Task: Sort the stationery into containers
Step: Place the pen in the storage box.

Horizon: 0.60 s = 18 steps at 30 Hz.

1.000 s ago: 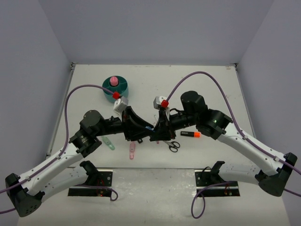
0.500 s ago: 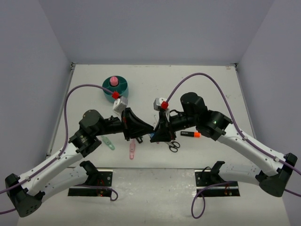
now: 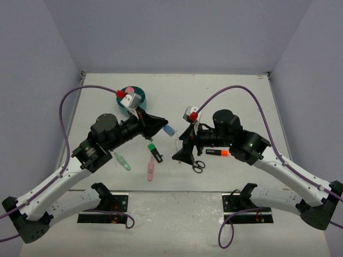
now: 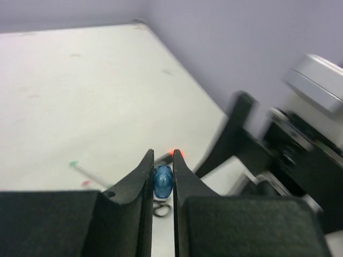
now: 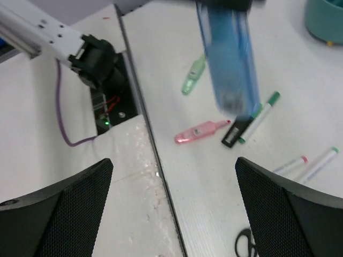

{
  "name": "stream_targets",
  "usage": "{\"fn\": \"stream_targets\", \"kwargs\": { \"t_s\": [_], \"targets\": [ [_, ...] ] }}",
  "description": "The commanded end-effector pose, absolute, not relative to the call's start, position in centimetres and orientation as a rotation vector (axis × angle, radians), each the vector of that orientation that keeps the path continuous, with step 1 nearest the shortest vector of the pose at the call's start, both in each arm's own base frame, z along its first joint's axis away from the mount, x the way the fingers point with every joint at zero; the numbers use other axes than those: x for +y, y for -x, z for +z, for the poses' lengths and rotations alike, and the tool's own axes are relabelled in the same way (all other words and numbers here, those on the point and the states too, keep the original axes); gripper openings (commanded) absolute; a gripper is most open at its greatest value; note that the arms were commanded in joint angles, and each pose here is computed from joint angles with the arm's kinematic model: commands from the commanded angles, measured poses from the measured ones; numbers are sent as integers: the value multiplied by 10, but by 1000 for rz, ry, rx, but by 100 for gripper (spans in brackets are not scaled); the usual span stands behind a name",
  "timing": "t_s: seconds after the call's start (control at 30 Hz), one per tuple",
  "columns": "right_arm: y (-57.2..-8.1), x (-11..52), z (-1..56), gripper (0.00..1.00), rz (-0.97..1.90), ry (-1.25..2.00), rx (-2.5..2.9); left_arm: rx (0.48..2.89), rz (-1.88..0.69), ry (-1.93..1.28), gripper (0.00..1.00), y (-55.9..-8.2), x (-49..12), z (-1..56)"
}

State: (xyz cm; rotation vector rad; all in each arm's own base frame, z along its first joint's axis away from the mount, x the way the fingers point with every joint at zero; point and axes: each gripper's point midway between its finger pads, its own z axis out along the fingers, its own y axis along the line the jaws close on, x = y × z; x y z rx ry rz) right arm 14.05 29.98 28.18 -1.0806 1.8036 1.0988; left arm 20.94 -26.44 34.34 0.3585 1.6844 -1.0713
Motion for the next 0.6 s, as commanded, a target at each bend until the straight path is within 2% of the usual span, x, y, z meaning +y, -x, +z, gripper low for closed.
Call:
{"fn": "stream_targets", "kwargs": {
  "t_s": [0.0, 0.1, 0.17, 0.27, 0.43, 0.57],
  "targets": [
    [-197, 255, 285, 99, 771, 608, 1888, 1793, -348, 170, 0, -297, -159, 315],
    [-207, 229, 287, 99, 687, 431, 1886, 1796, -242, 293, 0, -348, -119, 312],
    [-201, 226, 292, 99, 717, 429, 1862, 1816, -229, 361, 0, -391, -77, 307],
    [-191, 229, 289, 99, 770, 465, 1859, 1864, -279, 370, 0, -441, -48, 290],
    [-184, 235, 274, 99, 811, 507, 1872, 1773, -208, 438, 0, -484, -2, 290],
    [-177, 241, 274, 99, 856, 544, 1855, 1752, -234, 380, 0, -514, 7, 278]
  ]
}}
